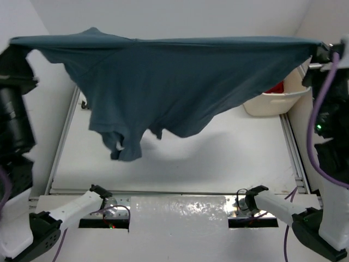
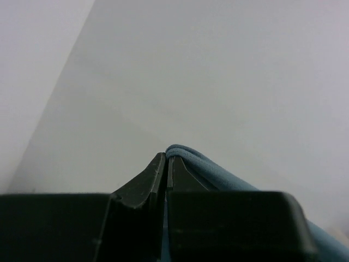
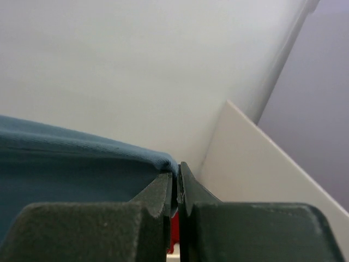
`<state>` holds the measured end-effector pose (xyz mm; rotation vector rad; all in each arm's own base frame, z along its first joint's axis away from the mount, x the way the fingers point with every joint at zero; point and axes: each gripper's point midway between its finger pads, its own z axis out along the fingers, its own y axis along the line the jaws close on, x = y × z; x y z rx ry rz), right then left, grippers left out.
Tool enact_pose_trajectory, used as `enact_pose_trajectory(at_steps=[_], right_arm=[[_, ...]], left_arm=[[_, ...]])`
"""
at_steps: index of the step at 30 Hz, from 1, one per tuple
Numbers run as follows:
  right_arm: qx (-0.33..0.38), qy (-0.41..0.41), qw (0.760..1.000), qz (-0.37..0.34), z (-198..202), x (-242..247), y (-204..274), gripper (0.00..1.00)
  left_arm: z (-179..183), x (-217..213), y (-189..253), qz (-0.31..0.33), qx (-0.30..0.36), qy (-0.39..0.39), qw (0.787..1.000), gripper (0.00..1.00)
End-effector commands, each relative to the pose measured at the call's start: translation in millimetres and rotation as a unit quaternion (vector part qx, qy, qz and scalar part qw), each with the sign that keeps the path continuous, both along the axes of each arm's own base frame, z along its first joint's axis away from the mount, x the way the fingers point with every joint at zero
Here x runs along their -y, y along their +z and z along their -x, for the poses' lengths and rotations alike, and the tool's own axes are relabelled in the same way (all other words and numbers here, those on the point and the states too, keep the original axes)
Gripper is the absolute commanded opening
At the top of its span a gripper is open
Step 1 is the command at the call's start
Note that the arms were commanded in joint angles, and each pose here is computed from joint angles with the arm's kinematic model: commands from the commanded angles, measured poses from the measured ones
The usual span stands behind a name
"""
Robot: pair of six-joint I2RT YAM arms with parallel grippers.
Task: Fold and stack the t-shirts
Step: Flatten out the tshirt
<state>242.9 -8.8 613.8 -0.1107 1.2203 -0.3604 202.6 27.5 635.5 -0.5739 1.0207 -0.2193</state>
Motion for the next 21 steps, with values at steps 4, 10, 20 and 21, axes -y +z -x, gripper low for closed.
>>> enact_pose_trajectory(at_steps=[4,10,20,21], right_arm=[[0.057,-0.045,0.997,0.014,38.9,26.4,32.2,0.0],[-0.009,-0.067,0.997,0.033,-25.0,12.7,-8.0,0.0],[-0.275,-0.078,0.958,0.029,-198.6,-19.1,-259.5,0.0],[-0.311,-0.072,0.947,0.03,-217.1,-23.7,-299.9,0.04]], left_arm=[[63.9,-19.9,70.3,-0.021,0.119,-0.007,0.993,0.0],[-16.4,-6.2,44.4,-0.009,0.038,0.057,0.998,0.0],[-287.0,24.1,-229.8,-0.068,-0.293,0.104,0.948,0.0],[-304.2,26.6,-255.4,-0.071,-0.312,0.097,0.942,0.19]])
